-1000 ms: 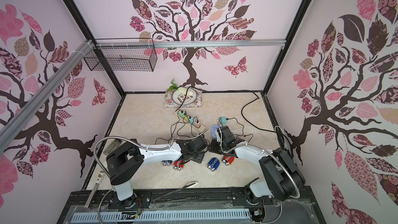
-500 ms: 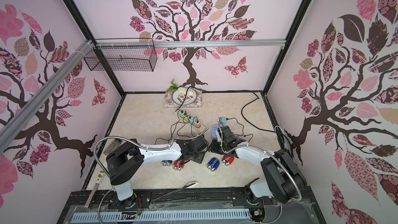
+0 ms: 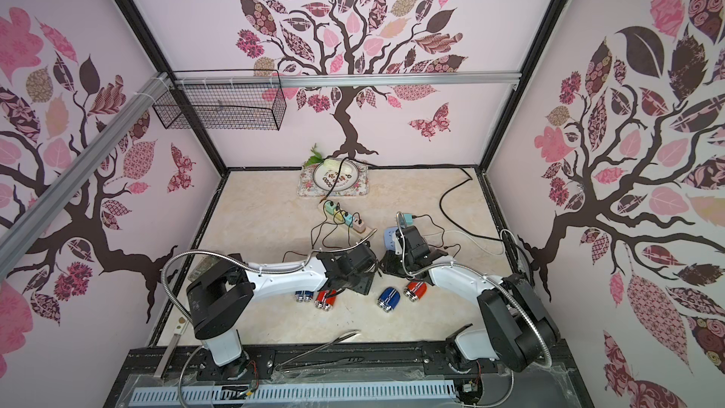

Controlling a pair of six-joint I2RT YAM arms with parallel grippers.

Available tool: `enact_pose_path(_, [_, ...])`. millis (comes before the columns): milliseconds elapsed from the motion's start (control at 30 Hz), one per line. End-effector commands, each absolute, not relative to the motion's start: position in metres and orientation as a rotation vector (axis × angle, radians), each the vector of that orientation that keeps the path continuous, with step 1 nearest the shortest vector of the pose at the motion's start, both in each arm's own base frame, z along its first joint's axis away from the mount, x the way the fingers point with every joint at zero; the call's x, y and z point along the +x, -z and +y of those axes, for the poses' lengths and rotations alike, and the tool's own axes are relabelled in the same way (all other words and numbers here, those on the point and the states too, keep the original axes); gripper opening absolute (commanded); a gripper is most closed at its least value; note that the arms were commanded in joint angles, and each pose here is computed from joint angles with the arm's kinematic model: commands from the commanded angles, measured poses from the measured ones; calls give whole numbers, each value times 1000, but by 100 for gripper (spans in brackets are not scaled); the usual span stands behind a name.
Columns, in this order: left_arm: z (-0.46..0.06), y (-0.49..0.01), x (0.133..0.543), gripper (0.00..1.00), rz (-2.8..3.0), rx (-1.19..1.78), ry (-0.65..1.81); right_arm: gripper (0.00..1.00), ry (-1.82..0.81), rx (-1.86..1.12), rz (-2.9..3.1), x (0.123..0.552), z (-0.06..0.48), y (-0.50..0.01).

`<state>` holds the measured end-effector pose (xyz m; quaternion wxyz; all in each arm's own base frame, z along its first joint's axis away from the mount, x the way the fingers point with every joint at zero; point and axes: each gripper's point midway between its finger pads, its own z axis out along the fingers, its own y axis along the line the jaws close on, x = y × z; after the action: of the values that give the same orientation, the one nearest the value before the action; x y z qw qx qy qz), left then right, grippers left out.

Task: Unplug the electric shaver
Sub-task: Place the electric shaver at the center of the board.

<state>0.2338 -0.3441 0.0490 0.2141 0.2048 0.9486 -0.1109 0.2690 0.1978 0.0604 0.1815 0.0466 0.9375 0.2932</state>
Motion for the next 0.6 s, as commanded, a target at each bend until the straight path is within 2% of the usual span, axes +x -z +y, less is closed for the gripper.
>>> enact_pose_path(0, [-340, -81, 240, 71, 2556, 508, 357, 36, -831, 103, 2584, 279, 199, -86])
enact_pose_path(100, [-333, -100, 241, 72, 2506, 485, 377, 45, -818, 98, 2574, 281, 198, -90])
enact_pose_path(200, [-323, -117, 242, 71, 2463, 460, 372, 48, -813, 90, 2563, 284, 198, -95])
enact_pose_path(433, [-293, -139, 247, 70, 2433, 394, 312, 49, -806, 57, 2520, 294, 202, -113])
enact_pose_path(567, [-280, -144, 254, 65, 2427, 341, 307, 49, -768, 22, 2498, 305, 203, -127])
